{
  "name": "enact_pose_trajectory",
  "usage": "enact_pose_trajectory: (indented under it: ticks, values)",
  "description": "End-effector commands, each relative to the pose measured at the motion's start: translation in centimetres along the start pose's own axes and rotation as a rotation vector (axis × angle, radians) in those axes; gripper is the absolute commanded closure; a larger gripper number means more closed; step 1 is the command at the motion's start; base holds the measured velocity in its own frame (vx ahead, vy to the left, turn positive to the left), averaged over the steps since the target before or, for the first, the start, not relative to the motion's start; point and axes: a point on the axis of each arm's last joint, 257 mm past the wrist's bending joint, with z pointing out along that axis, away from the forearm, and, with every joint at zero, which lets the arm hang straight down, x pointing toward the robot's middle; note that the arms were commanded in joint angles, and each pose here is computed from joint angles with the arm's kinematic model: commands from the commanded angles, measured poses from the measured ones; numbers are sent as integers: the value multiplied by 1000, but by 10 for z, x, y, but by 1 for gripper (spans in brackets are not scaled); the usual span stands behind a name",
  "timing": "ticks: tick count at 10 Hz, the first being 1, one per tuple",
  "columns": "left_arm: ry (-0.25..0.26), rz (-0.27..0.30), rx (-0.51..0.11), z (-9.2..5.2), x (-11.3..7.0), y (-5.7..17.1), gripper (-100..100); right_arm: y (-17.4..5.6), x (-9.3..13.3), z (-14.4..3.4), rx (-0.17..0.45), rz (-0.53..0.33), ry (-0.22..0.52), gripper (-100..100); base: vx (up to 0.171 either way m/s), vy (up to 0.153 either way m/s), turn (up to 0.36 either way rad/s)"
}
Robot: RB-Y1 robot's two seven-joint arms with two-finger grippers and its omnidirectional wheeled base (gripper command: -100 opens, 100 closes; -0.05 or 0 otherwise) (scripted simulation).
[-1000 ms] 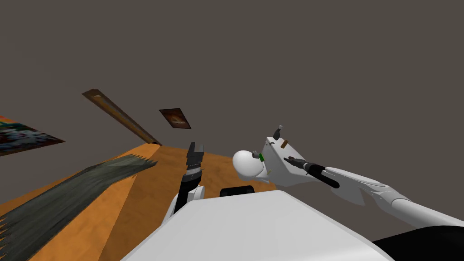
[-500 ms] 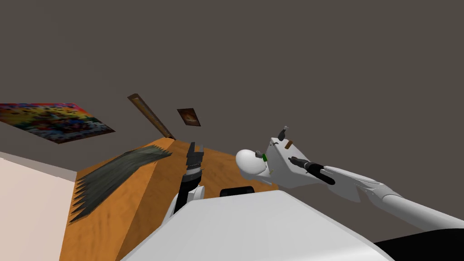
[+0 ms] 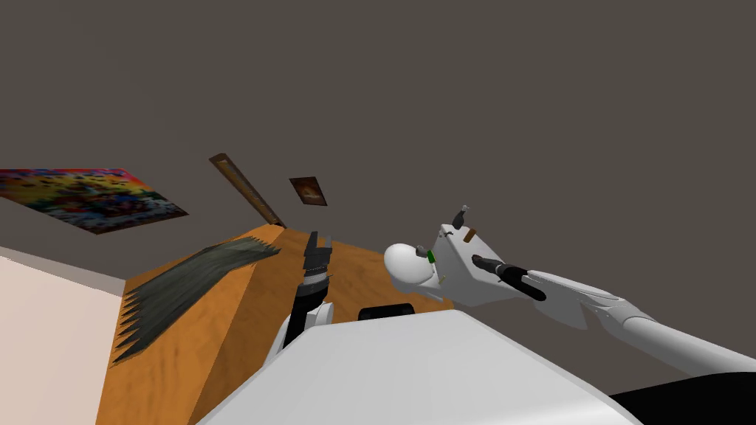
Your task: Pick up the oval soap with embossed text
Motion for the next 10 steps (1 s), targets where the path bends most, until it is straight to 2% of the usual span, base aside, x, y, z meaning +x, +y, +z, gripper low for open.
enact_pose_trajectory:
  ticks: [1, 10]
  values:
    - [0, 0, 0, 0, 0, 0, 0, 4, -2, -2, -13, -9, -1, 100, 64, 3, -216]
    - [0, 0, 0, 0, 0, 0, 0, 77, 7, -42, -257, -192, -22, 100, 184, 25, -343]
